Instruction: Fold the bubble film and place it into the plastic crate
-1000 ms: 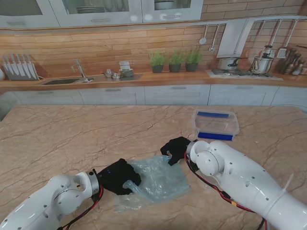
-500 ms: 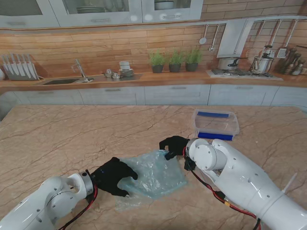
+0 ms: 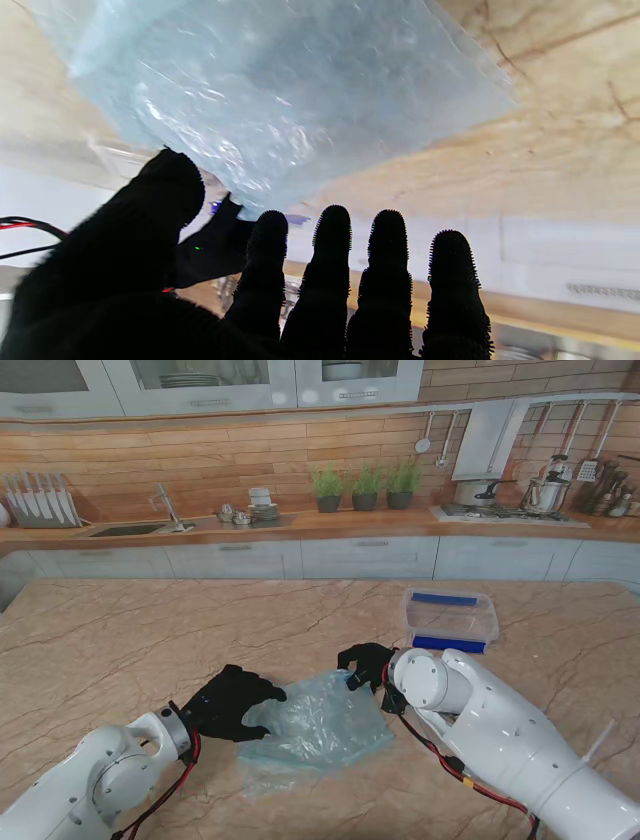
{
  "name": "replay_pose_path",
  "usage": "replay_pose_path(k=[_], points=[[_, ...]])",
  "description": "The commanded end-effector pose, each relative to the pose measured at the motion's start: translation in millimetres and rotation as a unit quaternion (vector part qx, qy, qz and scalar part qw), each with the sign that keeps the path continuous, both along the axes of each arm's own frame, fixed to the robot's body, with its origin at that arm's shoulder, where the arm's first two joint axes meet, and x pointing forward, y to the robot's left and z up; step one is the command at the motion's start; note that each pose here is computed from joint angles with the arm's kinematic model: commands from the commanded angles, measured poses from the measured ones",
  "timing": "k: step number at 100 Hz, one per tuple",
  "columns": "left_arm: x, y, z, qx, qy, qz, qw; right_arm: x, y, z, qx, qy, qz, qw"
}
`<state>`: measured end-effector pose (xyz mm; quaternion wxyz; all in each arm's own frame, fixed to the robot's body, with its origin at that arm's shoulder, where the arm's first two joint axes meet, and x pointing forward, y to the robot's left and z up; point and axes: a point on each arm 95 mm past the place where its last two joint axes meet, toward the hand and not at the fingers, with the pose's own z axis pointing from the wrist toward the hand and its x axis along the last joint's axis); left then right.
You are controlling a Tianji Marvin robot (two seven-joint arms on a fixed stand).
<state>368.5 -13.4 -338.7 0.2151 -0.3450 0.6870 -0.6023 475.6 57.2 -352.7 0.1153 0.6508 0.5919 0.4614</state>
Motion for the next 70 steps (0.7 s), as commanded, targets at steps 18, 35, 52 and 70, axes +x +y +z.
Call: replay_pose_path(k=[18, 35, 52, 70], points=[[6.7, -22.4, 15.9, -0.028, -0.012, -0.007, 0.9995, 0.7, 0.2, 12.2, 0.006, -0.019, -0.015, 0.9997], [13.3, -33.0, 22.9, -0.074, -0.004, 0.01, 0.9972, 5.8, -2.7, 23.3, 0.011, -0.037, -0.032, 0.9987], [19.6, -40.8, 27.4, -0.112, 0.017, 0.028, 0.9932, 12.9, -4.4, 34.8, 0.016, -0.053, -0.048, 0.9973], [28.7, -49.1, 26.0, -0.133, 0.034, 0.043, 0.9896, 24.1, -6.4, 44.5, 0.009, -0.058, -0.051, 0.997]])
